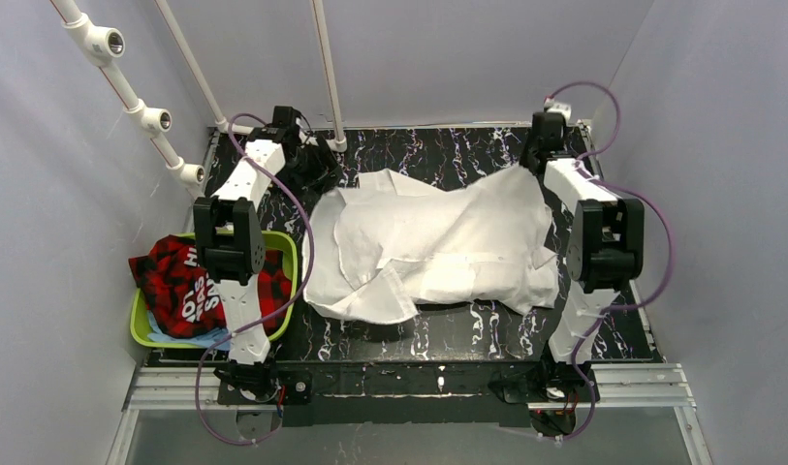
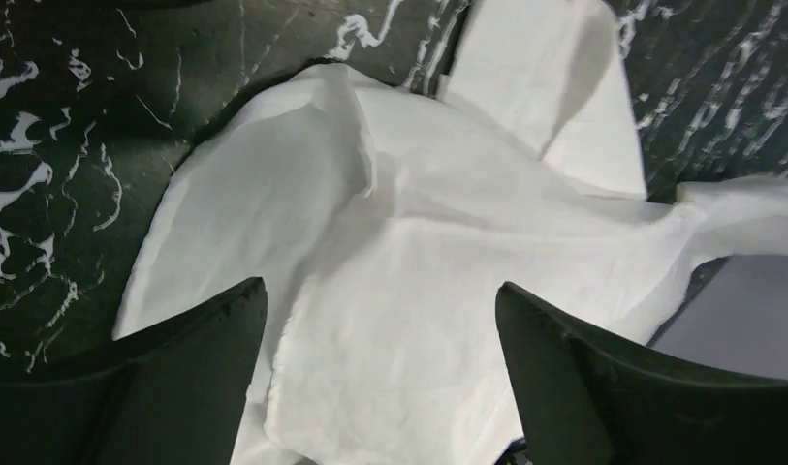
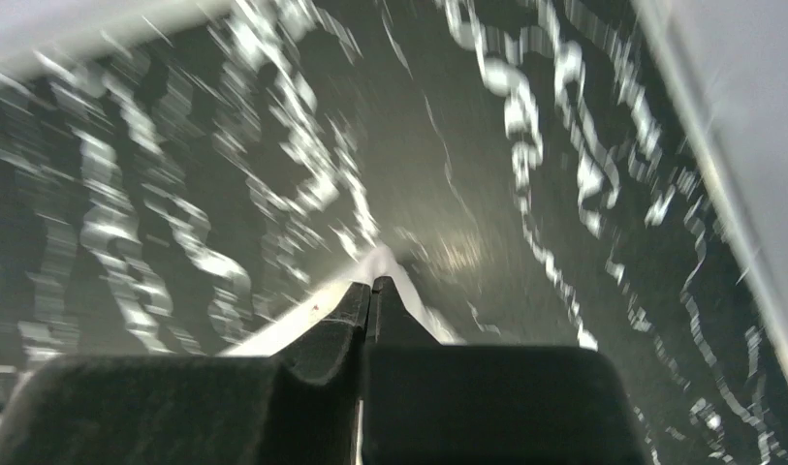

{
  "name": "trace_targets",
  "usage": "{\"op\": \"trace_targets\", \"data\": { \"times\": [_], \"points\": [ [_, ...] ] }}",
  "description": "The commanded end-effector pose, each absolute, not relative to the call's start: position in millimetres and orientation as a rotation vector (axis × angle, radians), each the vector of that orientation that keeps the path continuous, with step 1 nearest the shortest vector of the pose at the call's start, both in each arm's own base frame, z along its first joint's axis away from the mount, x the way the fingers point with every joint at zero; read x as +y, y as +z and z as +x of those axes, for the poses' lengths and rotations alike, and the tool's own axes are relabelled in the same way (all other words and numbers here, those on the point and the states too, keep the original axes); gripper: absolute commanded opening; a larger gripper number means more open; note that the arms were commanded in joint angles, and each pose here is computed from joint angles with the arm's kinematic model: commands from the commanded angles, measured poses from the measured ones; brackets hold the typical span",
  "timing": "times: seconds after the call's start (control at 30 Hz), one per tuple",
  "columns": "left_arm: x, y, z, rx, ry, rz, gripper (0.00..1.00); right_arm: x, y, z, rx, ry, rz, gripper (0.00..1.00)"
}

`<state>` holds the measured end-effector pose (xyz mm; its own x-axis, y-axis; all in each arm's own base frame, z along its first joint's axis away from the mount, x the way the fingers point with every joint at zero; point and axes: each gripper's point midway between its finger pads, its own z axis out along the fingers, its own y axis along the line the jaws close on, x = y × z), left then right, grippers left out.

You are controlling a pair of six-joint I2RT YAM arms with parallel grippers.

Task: Set up the pet bed

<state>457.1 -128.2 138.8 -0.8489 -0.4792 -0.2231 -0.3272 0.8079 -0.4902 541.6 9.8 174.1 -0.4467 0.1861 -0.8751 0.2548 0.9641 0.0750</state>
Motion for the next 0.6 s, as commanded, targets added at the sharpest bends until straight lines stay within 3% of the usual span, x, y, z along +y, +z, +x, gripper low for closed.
{"op": "trace_targets", "data": {
  "times": [0.0, 0.17, 0.27, 0.57],
  "points": [
    [-124, 172, 481, 2.525, -0.612, -0.521, 0.88, 5, 199, 559, 1.933, -0.022, 0.353, 0.01],
    [-143, 140, 489, 2.544, -0.709, -0.547, 0.85, 10, 171, 568, 1.986, 0.034, 0.36, 0.01],
    [-155, 123, 496, 2.536, -0.714, -0.538, 0.71, 16, 159, 568, 2.011, 0.077, 0.36, 0.01],
    [-154, 82, 487, 2.588, -0.49, -0.576, 0.41, 21, 148, 568, 2.039, 0.112, 0.369, 0.01]
  ]
}}
